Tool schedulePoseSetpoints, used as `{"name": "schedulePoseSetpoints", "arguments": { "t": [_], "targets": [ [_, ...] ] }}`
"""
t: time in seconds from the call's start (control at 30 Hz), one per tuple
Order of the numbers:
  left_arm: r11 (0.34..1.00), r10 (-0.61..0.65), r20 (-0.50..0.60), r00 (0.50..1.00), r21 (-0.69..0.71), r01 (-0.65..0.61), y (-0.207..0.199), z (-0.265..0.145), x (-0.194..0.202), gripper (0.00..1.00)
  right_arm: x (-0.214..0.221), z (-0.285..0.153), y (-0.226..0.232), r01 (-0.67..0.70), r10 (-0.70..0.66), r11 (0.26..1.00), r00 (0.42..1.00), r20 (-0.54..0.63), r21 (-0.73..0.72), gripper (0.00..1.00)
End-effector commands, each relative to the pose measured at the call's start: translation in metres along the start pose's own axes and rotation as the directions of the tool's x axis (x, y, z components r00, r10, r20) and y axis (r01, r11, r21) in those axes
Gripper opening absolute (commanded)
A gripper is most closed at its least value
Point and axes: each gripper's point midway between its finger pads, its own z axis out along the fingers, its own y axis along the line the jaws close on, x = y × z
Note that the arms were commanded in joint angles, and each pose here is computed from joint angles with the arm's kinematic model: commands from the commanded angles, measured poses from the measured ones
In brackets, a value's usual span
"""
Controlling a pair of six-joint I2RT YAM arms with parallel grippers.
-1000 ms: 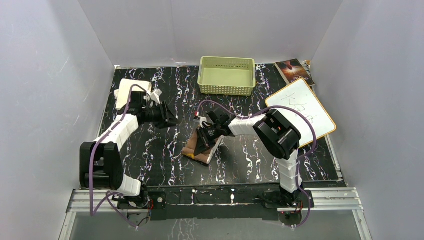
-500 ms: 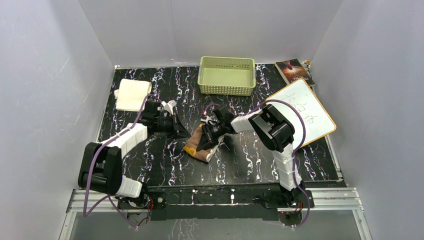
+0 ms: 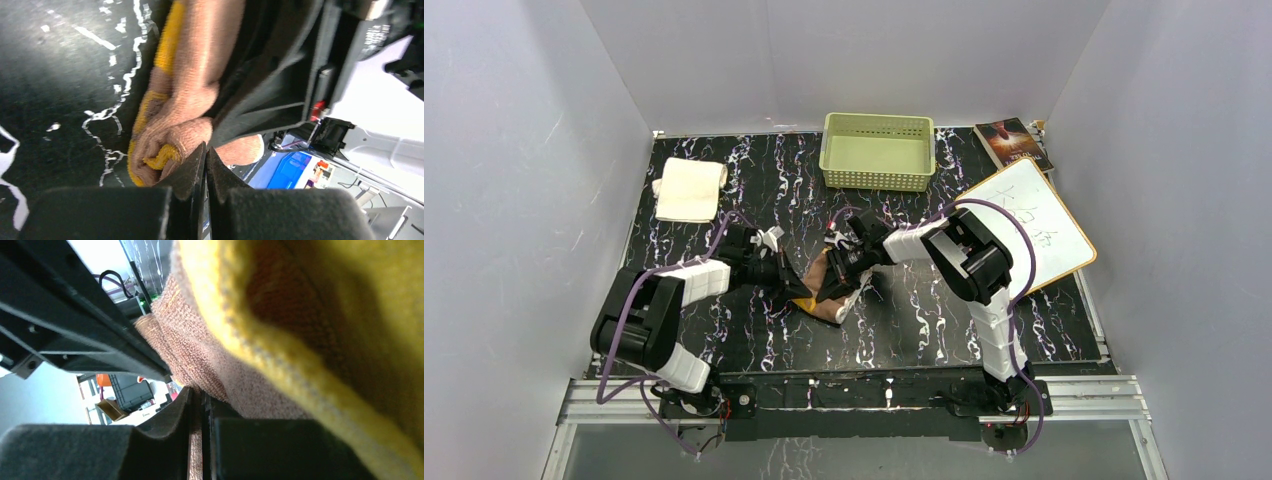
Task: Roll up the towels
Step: Roll the towel at the center of the board.
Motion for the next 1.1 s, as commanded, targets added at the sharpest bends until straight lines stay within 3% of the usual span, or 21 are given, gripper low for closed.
{"name": "schedulePoseSetpoints", "arguments": {
  "t": [0.0,0.03,0.13,0.27,0.4,0.57,0.67,0.73,0.83,1.07],
  "targets": [
    [0.997,-0.005,0.028,1.000,-0.083,0.007,0.023,0.008,0.000,0.00,-0.010,0.002,-0.038,-0.021,0.008,0.984,0.997,0.073,0.178,0.00],
    [0.993,-0.005,0.030,1.000,-0.118,0.008,0.032,0.010,0.001,0.00,-0.012,0.001,-0.035,-0.008,-0.006,0.983,0.997,0.076,0.181,0.00],
    [0.982,-0.009,0.031,0.999,-0.188,0.015,0.053,0.016,0.002,0.00,-0.016,-0.007,-0.022,0.084,-0.099,0.977,0.993,0.069,0.197,0.27],
    [0.971,-0.001,0.017,1.000,-0.238,0.005,0.066,0.021,0.002,0.00,-0.032,-0.028,-0.008,0.233,-0.283,0.914,0.953,0.111,0.331,0.48],
    [0.963,0.000,-0.003,1.000,-0.270,-0.001,0.074,0.022,0.004,0.00,-0.049,-0.059,0.017,0.387,-0.546,0.745,0.822,0.163,0.544,0.53],
    [0.959,-0.003,-0.022,1.000,-0.283,-0.003,0.078,0.022,0.007,0.00,-0.039,-0.082,0.079,0.576,-0.840,0.468,0.525,0.135,0.671,0.60],
    [0.958,-0.005,-0.034,0.999,-0.286,-0.005,0.079,0.023,0.009,0.00,-0.025,-0.081,0.097,0.639,-0.921,0.315,0.384,0.064,0.701,0.53],
    [0.957,-0.009,-0.042,0.999,-0.290,-0.003,0.081,0.023,0.010,0.00,-0.017,-0.071,0.095,0.667,-0.939,0.225,0.343,-0.024,0.710,0.51],
    [0.958,-0.010,-0.051,0.999,-0.288,-0.005,0.081,0.024,0.010,0.00,-0.008,-0.053,0.083,0.703,-0.934,0.147,0.331,-0.137,0.696,0.54],
    [0.956,-0.017,-0.060,0.998,-0.295,-0.001,0.083,0.023,0.013,0.00,0.001,-0.027,0.067,0.742,-0.927,0.048,0.283,-0.248,0.668,0.59]
  ]
}}
